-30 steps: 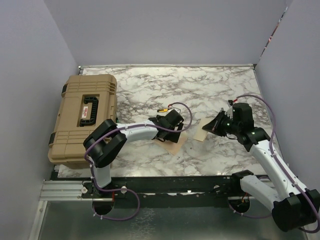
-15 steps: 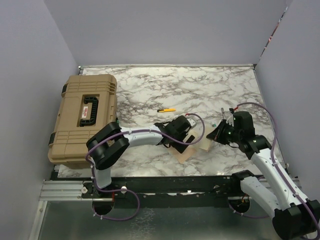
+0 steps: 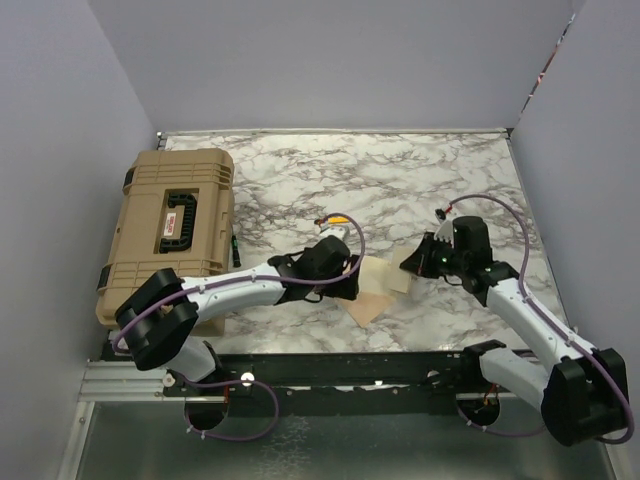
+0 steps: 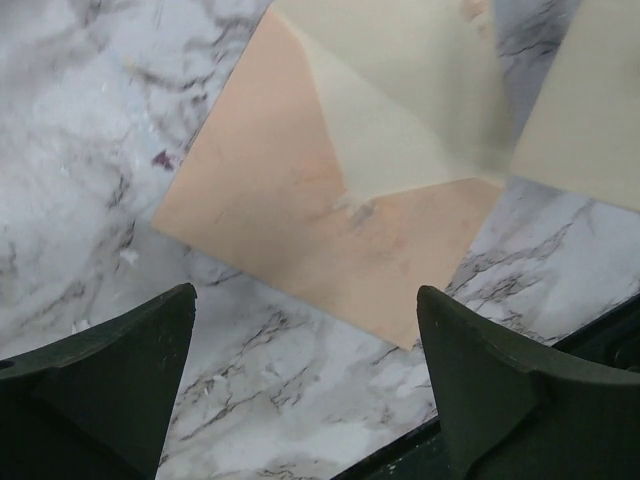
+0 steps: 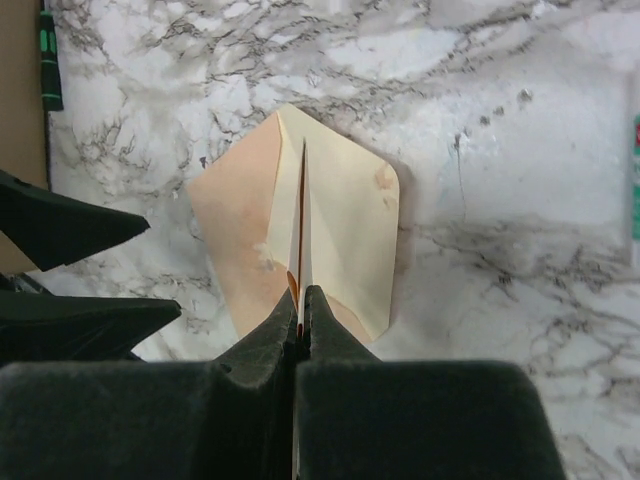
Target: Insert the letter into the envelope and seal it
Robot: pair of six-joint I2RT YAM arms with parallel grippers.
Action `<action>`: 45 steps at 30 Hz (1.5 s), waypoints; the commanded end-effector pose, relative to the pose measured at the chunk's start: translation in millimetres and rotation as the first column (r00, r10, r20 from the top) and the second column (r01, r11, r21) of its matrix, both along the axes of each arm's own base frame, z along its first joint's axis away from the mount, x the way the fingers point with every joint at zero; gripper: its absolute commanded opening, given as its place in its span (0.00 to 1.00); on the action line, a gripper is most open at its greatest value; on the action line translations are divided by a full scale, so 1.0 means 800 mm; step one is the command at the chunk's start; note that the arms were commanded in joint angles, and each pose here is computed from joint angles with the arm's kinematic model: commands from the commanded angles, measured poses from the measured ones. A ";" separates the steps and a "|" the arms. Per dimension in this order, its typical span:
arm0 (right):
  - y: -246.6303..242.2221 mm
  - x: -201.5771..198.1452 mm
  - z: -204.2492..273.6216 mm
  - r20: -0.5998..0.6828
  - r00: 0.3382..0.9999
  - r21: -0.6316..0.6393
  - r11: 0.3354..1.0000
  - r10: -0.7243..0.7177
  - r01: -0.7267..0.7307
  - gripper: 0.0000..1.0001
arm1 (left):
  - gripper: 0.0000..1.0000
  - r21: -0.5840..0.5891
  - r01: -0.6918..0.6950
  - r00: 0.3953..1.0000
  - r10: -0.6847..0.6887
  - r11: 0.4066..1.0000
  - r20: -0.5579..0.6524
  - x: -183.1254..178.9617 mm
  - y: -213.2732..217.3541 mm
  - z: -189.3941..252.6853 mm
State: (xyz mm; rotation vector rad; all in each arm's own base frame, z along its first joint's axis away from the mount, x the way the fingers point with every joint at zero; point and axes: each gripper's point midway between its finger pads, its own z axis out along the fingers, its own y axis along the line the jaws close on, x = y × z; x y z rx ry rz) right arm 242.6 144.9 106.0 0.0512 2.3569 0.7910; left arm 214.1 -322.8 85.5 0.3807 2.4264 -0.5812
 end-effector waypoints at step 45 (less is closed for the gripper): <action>0.054 -0.032 -0.106 -0.385 0.911 0.144 0.984 0.150 -0.101 0.01 | 0.86 -0.028 -0.242 0.864 0.202 0.970 -0.462 -0.010 0.022 -0.083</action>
